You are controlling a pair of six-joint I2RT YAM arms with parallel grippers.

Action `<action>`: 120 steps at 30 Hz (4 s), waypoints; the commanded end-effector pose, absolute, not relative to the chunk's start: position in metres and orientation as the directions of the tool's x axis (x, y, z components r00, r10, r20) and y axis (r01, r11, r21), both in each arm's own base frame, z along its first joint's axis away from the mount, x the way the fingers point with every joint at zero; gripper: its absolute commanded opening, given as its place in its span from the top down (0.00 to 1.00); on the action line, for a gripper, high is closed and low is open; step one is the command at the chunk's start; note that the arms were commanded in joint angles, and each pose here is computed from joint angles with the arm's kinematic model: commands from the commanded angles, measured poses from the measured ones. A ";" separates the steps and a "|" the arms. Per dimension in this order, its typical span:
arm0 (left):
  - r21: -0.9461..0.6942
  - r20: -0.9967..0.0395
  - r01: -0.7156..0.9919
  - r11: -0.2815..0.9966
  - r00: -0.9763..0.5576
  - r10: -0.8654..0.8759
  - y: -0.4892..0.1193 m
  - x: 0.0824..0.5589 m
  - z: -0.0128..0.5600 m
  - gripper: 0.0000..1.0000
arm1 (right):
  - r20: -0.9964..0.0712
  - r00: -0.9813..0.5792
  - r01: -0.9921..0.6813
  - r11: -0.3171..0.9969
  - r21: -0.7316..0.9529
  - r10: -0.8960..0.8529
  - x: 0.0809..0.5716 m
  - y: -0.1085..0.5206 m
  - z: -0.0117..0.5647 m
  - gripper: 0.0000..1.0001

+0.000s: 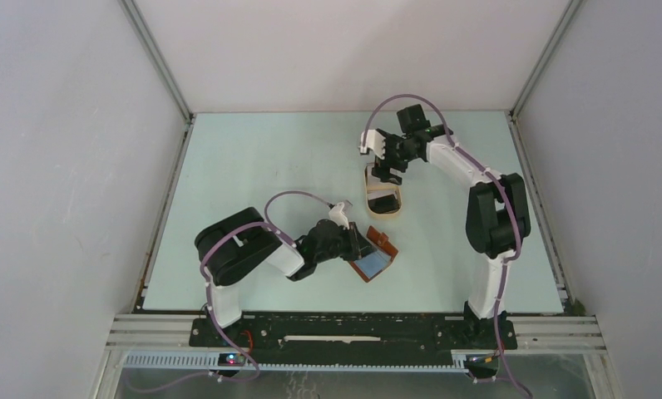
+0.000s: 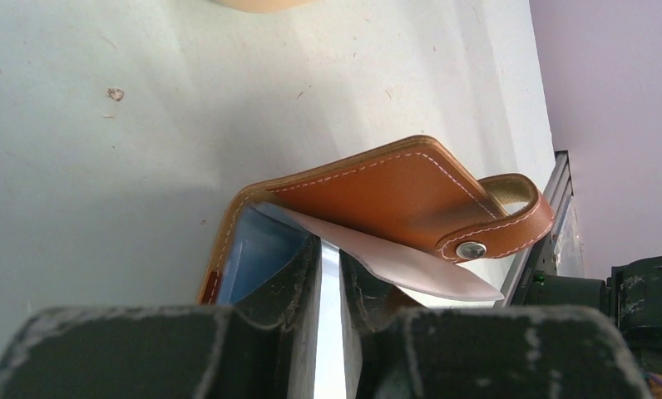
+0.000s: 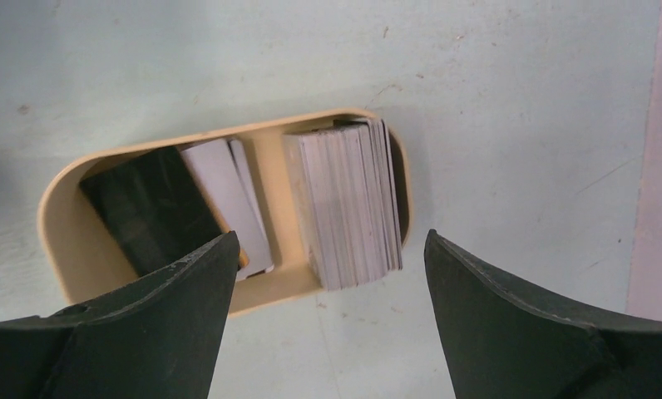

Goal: Put the credit cards into the card holder
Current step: Pick up the credit card from the storage box.

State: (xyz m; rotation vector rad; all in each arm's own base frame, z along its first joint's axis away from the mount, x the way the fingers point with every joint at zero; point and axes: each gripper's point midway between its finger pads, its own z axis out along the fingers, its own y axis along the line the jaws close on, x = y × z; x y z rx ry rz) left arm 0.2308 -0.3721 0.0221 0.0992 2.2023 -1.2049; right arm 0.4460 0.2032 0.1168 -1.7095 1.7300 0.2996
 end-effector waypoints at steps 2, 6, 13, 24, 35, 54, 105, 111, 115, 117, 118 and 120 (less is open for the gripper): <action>-0.703 -0.569 0.352 0.618 -0.799 -0.193 -0.367 0.238 0.013 0.81 | -0.544 0.128 -0.907 0.124 -0.403 -0.829 0.477 0.211 0.109 0.10; -0.703 -0.567 0.347 0.620 -0.801 -0.194 -0.367 0.239 0.011 0.81 | -0.519 0.125 -0.903 0.120 -0.412 -0.845 0.482 0.213 0.096 0.10; -0.705 -0.564 0.347 0.619 -0.803 -0.193 -0.367 0.239 0.010 0.81 | -0.478 0.131 -0.888 0.111 -0.445 -0.869 0.485 0.212 0.080 0.12; -0.706 -0.562 0.345 0.618 -0.805 -0.193 -0.367 0.239 0.010 0.81 | -0.467 0.131 -0.866 0.128 -0.484 -0.874 0.490 0.209 0.081 0.19; -0.709 -0.559 0.345 0.615 -0.807 -0.191 -0.368 0.239 0.009 0.81 | -0.475 0.128 -0.849 0.152 -0.506 -0.870 0.493 0.207 0.093 0.26; -0.708 -0.558 0.345 0.616 -0.808 -0.189 -0.368 0.240 0.008 0.81 | -0.498 0.120 -0.837 0.182 -0.517 -0.859 0.492 0.201 0.116 0.42; -0.713 -0.550 0.341 0.612 -0.813 -0.188 -0.370 0.240 0.007 0.81 | -0.514 0.110 -0.811 0.222 -0.541 -0.851 0.498 0.188 0.137 0.34; -0.714 -0.550 0.343 0.610 -0.814 -0.187 -0.371 0.240 0.007 0.81 | -0.520 0.113 -0.819 0.217 -0.532 -0.847 0.495 0.189 0.137 0.38; -0.714 -0.550 0.343 0.610 -0.814 -0.187 -0.371 0.240 0.007 0.81 | -0.520 0.113 -0.826 0.212 -0.523 -0.846 0.493 0.189 0.135 0.43; -0.715 -0.549 0.343 0.609 -0.815 -0.185 -0.371 0.240 0.007 0.81 | -0.520 0.114 -0.829 0.207 -0.519 -0.847 0.492 0.189 0.133 0.47; -0.715 -0.549 0.343 0.610 -0.815 -0.185 -0.371 0.240 0.007 0.81 | -0.518 0.115 -0.831 0.204 -0.518 -0.847 0.491 0.189 0.132 0.48; -0.715 -0.549 0.344 0.609 -0.816 -0.184 -0.372 0.240 0.006 0.81 | -0.517 0.113 -0.834 0.201 -0.514 -0.849 0.490 0.189 0.130 0.50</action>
